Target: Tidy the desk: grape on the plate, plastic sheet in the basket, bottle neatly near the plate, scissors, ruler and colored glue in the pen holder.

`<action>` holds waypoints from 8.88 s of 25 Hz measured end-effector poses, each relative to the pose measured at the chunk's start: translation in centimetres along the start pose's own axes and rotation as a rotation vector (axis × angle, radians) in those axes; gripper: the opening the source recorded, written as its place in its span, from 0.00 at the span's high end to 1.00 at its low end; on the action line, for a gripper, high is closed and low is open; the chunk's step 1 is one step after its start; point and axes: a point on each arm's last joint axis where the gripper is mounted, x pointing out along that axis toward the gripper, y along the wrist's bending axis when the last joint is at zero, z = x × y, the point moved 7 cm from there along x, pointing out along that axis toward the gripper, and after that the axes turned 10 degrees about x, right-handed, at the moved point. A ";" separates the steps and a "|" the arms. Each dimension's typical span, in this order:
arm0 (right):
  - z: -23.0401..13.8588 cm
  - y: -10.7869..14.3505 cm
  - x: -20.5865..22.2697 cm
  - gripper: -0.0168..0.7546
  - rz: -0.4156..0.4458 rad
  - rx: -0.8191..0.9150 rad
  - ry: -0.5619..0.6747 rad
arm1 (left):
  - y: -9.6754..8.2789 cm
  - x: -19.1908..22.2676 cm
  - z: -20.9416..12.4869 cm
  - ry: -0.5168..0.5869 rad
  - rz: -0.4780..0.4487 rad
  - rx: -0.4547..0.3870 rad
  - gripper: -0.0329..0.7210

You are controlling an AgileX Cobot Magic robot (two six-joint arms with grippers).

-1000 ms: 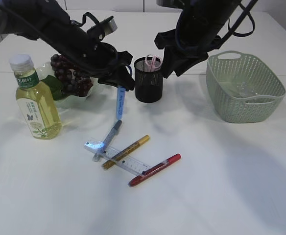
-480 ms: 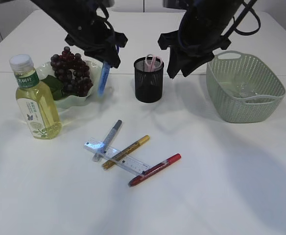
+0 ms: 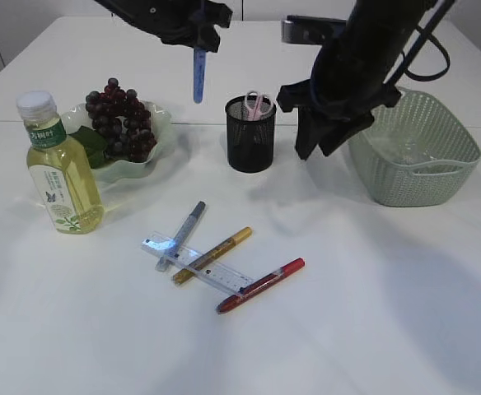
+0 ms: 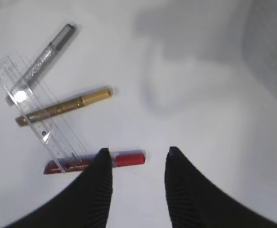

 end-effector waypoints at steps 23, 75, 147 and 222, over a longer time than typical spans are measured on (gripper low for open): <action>-16.0 -2.1 -5.5 0.57 -0.085 -0.001 0.114 | -3.3 4.6 4.4 -0.429 0.087 0.043 0.90; -18.6 -1.6 -6.9 0.57 -0.049 0.003 0.044 | -2.8 7.5 0.7 -0.270 0.067 0.058 0.89; -18.6 -0.9 -6.8 0.57 -0.005 0.021 0.045 | -3.1 5.6 -0.5 -0.105 -0.001 0.044 0.61; -4.9 13.3 8.1 0.38 -0.006 -0.494 0.145 | -11.2 -37.5 -11.2 0.070 -0.051 -0.112 0.52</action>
